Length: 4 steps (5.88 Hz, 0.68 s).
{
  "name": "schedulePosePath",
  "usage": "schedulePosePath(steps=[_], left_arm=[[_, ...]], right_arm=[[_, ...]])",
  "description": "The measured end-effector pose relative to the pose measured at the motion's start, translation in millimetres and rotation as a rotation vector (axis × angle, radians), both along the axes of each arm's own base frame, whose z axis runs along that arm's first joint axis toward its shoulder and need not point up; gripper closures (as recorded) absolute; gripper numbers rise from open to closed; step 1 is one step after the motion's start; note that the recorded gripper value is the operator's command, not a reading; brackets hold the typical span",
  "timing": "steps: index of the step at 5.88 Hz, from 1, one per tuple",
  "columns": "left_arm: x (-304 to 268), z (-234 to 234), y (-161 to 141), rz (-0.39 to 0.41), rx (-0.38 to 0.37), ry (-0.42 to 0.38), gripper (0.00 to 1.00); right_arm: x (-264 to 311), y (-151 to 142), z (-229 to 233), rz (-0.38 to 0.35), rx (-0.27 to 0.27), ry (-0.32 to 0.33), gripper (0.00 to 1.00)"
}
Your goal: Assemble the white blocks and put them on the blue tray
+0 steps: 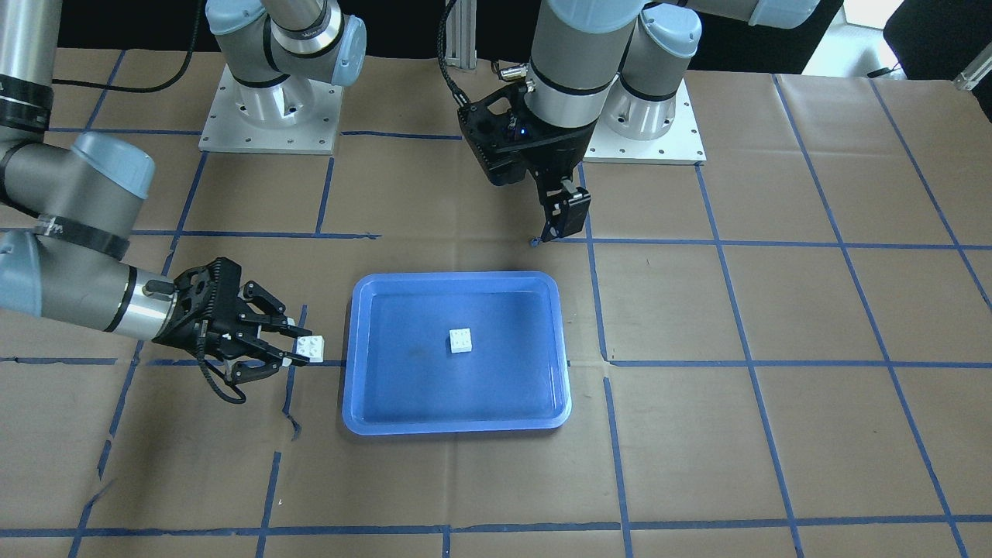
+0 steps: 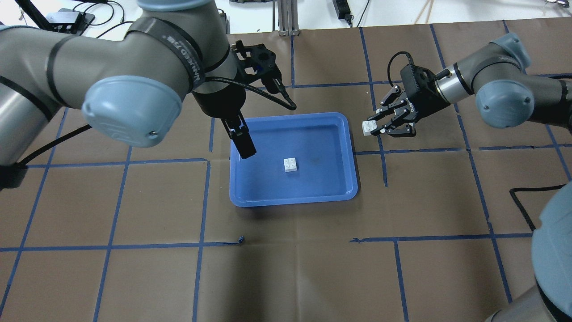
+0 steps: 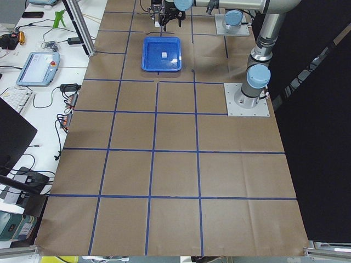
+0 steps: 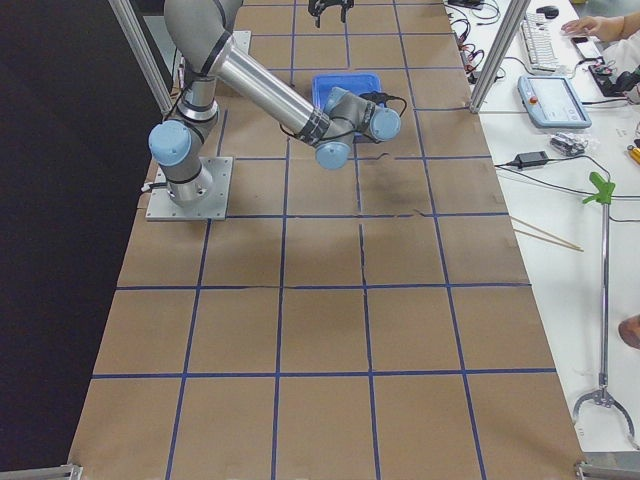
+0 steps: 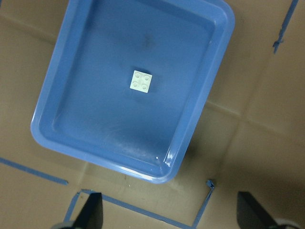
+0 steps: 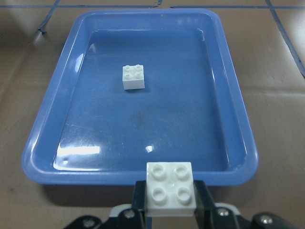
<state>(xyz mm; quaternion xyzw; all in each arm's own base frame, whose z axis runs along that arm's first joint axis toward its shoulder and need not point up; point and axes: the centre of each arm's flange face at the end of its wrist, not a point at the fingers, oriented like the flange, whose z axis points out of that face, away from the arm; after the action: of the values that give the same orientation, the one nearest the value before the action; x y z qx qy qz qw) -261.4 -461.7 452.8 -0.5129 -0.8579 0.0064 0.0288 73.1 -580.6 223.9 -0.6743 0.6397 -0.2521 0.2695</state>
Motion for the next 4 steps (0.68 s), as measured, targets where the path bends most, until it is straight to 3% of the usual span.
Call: schedulePosePath(steps=[1, 3, 4], left_arm=[[19.5, 13.7, 3.7, 0.148, -0.015, -0.02, 0.0], [54.5, 36.6, -3.8, 0.628, -0.098, -0.024, 0.0], [67.0, 43.2, -5.6, 0.812, -0.119, -0.007, 0.0]], right_arm=[[40.1, 9.4, -8.4, -0.026, -0.02, 0.019, 0.66], [95.4, 34.1, -26.0, -0.096, -0.052, -0.01, 0.66], [109.6, 43.8, -37.2, -0.095, -0.058, -0.02, 0.66]])
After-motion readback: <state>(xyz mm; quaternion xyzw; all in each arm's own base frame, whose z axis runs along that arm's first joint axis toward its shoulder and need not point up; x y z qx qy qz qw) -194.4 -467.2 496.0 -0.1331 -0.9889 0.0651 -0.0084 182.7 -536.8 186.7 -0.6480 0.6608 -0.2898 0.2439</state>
